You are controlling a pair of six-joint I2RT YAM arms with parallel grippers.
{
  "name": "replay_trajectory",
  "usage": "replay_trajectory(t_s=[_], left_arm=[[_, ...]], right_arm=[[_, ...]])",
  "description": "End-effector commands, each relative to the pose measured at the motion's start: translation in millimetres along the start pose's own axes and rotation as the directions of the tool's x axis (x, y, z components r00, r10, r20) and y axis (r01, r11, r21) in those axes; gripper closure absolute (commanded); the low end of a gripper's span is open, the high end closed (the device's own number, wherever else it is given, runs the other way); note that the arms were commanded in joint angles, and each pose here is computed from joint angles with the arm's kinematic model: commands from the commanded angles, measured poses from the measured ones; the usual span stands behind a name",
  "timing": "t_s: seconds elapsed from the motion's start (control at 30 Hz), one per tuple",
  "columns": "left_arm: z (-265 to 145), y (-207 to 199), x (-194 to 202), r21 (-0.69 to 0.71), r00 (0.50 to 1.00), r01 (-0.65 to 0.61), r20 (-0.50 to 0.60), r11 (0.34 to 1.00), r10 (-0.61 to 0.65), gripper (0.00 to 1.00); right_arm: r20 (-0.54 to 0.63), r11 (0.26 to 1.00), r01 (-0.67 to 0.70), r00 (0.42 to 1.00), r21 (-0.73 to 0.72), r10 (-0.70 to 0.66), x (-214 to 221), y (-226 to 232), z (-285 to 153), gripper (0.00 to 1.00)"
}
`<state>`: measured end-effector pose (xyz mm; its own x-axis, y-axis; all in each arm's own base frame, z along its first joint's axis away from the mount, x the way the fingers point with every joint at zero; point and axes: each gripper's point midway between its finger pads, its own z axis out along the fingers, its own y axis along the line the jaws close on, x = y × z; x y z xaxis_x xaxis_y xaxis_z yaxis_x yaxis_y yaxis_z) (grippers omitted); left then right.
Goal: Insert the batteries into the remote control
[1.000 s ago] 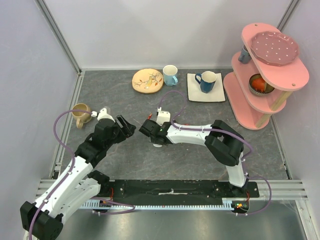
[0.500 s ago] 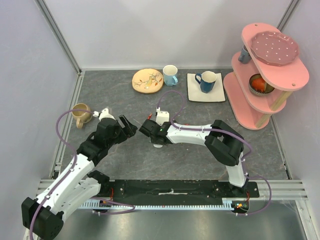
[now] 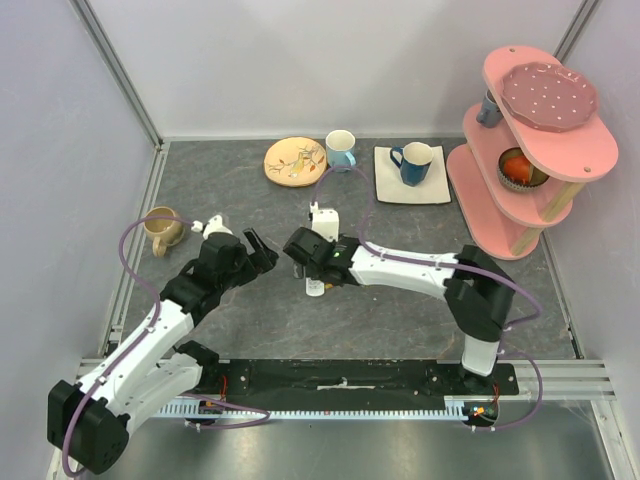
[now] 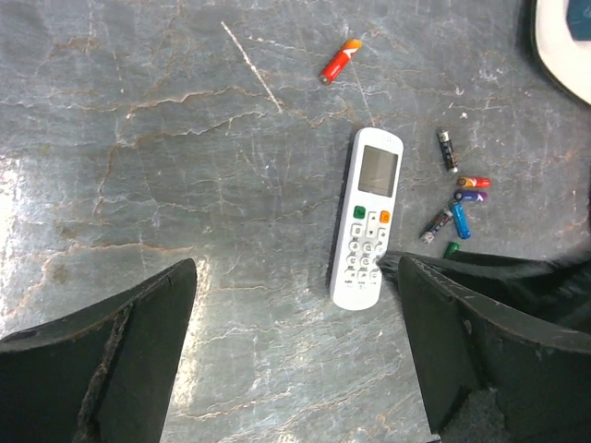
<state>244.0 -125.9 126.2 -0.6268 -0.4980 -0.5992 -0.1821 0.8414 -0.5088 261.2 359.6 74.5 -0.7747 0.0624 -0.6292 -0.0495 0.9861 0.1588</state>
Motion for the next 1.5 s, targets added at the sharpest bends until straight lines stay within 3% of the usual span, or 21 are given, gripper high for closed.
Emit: replay_trajectory(t_s=[0.0,0.07,0.2,0.37,0.57,0.63,0.67,0.87,1.27,1.47], left_arm=[[2.7,-22.5,-13.8,0.082,0.999,0.001,0.052,0.997,-0.005,0.04],[4.8,-30.0,-10.0,0.093,0.999,-0.031,0.038,0.995,0.027,0.04],[25.8,-53.2,6.7,0.083,0.992,-0.111,-0.051,0.990,0.115,0.07],[54.0,-75.0,32.4,0.087,0.965,-0.209,-0.143,0.974,0.220,0.10],[85.8,-94.8,47.0,0.050,0.920,-0.329,-0.208,0.943,0.332,0.10],[91.6,-98.8,52.9,0.059,0.904,-0.358,-0.226,0.932,0.362,0.07],[98.2,-102.8,53.8,0.054,0.899,-0.369,-0.233,0.928,0.371,0.01],[114.3,-90.2,64.0,-0.029,0.854,-0.446,-0.313,0.895,0.415,0.01],[129.8,-68.3,83.8,-0.052,0.797,-0.517,-0.393,0.854,0.459,0.18],[138.4,-63.9,90.8,-0.062,0.788,-0.524,-0.414,0.849,0.456,0.22]], right_arm=[[0.184,0.993,0.121,0.975,0.015,-0.121,-52.3,-26.7,-52.8,0.12],[0.260,0.989,0.136,0.954,0.061,-0.147,-70.6,-55.1,-77.0,0.02],[0.309,0.969,0.208,0.920,0.134,-0.240,-67.8,-107.6,-92.7,0.02],[0.372,0.975,0.193,0.901,0.113,-0.222,-67.4,-135.2,-114.3,0.02],[0.371,0.967,0.254,0.895,0.028,-0.246,-53.2,-137.4,-118.0,0.03],[0.375,0.968,0.249,0.896,0.014,-0.236,-51.9,-136.9,-118.1,0.02],[0.374,0.969,0.247,0.898,0.006,-0.231,-50.4,-136.2,-118.2,0.02],[0.379,0.968,0.251,0.896,0.002,-0.233,-51.5,-135.7,-118.8,0.02],[0.371,0.967,0.255,0.897,0.004,-0.238,-46.8,-138.0,-115.4,0.02],[0.373,0.970,0.244,0.900,0.000,-0.227,-45.2,-141.1,-116.3,0.02]])
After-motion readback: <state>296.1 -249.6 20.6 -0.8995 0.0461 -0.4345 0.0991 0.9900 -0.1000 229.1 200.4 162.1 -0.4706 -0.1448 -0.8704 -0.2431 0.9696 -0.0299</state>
